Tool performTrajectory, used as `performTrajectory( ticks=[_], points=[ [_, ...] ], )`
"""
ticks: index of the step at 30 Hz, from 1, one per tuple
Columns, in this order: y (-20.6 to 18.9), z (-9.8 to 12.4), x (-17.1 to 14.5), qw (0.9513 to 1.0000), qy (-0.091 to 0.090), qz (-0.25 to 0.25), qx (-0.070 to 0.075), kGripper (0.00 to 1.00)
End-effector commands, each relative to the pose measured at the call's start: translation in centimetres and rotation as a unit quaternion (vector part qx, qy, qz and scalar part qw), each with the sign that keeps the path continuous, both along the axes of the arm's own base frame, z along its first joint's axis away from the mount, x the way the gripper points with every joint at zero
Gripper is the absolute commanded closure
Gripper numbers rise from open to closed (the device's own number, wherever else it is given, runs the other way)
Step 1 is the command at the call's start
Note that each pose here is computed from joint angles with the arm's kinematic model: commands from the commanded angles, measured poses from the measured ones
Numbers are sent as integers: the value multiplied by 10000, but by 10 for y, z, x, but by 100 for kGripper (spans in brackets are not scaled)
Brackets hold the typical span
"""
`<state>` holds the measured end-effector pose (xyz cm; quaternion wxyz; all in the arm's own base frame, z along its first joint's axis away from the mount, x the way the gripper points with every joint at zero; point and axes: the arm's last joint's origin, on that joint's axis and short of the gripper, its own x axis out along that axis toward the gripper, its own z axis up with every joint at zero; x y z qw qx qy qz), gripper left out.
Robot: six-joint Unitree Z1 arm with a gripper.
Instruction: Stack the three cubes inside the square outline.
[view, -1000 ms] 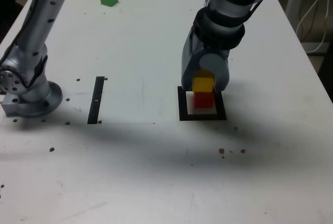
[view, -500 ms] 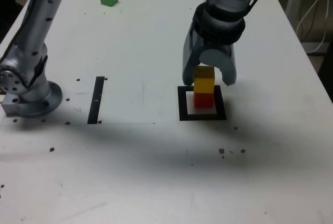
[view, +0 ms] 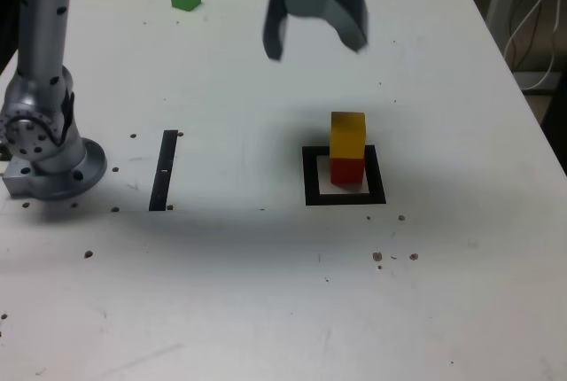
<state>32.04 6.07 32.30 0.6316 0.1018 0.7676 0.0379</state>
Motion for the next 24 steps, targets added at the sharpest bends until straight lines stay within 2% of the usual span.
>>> performTrajectory(
  ticks=[1, 6, 9, 12, 15, 19, 24],
  points=[
    [25, 7, -14, 9998, -52, 96, 166, 0],
    [77, 17, -42, 9978, -119, 239, 611, 0],
    [104, 18, -53, 9968, -97, 246, 750, 0],
    [132, 12, -63, 9969, 17, 286, 728, 0],
    [163, 4, -81, 9974, 201, 329, 608, 1],
    [197, -3, -100, 9979, 390, 141, 503, 1],
    [237, -9, -120, 9972, 410, 185, 597, 1]
  ],
)
